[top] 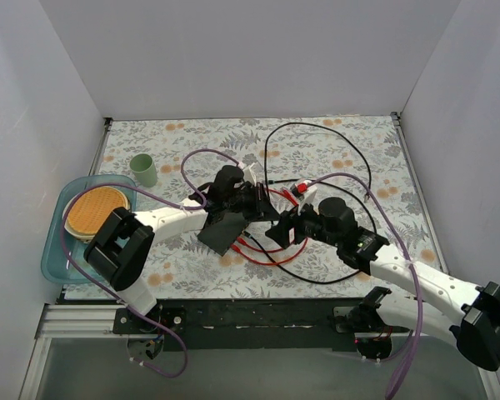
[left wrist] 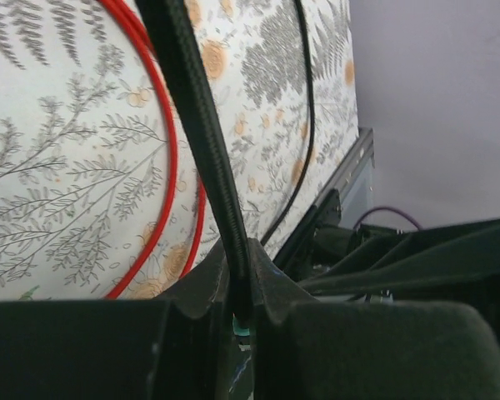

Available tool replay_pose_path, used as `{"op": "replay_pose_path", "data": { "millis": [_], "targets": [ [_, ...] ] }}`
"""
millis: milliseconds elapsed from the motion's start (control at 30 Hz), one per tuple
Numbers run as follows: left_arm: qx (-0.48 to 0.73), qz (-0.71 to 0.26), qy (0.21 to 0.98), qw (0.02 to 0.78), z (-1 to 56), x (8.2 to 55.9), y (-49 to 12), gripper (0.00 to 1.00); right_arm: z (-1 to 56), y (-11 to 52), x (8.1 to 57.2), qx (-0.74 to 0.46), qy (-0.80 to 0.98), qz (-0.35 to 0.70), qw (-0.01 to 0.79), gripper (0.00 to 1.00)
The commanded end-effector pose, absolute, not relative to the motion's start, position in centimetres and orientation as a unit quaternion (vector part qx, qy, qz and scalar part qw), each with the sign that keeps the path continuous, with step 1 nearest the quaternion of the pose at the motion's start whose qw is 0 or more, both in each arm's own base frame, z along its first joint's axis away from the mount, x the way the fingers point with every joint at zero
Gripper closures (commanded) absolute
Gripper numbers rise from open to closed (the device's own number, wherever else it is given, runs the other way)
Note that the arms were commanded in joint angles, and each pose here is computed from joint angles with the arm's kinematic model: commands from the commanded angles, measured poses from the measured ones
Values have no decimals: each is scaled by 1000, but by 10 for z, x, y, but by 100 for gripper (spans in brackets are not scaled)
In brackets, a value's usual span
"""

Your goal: Insert the plug into the switch port

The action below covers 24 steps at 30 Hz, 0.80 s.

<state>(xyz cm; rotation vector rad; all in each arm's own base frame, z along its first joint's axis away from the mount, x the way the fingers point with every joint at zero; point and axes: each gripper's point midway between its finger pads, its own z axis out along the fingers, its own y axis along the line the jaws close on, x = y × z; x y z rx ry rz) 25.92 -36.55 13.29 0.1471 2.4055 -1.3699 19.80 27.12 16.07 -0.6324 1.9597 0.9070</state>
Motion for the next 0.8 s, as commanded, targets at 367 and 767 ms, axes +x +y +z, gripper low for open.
{"op": "replay_pose_path", "data": {
  "millis": [367, 767],
  "targets": [
    [271, -562, 744, 239, 197, 203, -355, 100, 222, 271, 212, -321, 723, 380, 480, 31],
    [290, -558, 739, 244, 192, 196, -350, 100, 269, 267, 240, -245, 678, 485, 494, 34]
  ]
}}
